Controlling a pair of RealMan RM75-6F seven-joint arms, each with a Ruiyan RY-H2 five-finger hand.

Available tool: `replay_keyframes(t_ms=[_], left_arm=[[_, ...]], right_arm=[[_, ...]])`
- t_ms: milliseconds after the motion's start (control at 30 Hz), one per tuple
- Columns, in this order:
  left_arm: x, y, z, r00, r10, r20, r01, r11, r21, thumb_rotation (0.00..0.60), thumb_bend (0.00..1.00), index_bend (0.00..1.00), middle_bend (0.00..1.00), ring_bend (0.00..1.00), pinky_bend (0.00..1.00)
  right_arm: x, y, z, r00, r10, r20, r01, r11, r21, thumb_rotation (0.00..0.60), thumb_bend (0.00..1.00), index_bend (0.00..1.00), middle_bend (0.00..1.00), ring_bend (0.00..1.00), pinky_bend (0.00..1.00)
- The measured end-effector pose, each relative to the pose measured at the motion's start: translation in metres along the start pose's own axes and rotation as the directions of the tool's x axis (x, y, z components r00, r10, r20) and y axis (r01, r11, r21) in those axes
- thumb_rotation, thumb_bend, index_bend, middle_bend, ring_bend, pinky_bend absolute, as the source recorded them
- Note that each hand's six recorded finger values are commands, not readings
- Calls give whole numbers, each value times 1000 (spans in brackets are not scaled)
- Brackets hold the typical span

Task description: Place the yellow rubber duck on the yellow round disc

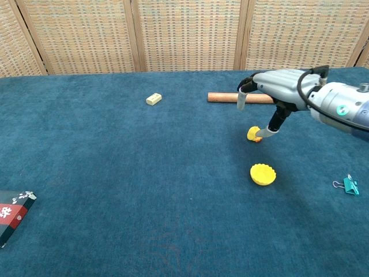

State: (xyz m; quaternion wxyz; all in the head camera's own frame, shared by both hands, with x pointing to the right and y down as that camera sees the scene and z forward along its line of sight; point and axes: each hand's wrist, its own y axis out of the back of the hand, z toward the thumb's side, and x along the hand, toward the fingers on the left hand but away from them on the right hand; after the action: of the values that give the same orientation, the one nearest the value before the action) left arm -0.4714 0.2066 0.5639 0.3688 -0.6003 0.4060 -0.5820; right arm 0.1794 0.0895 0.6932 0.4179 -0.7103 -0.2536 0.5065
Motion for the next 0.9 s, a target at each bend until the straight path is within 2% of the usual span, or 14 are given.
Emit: replay_keyframes(t_ms=[333, 900], left_arm=[[2, -2, -4, 1000, -4, -17, 5, 1000, 11, 600, 114, 0, 0, 0, 0], [3, -4, -4, 1000, -5, -24, 6, 1000, 22, 600, 114, 0, 0, 0, 0]], right_arm=[[-29, -16, 8, 999, 48, 15, -48, 997, 55, 600, 174, 385, 156, 0, 136], [-44, -30, -16, 993, 99, 70, -105, 991, 85, 600, 174, 410, 172, 0, 137]])
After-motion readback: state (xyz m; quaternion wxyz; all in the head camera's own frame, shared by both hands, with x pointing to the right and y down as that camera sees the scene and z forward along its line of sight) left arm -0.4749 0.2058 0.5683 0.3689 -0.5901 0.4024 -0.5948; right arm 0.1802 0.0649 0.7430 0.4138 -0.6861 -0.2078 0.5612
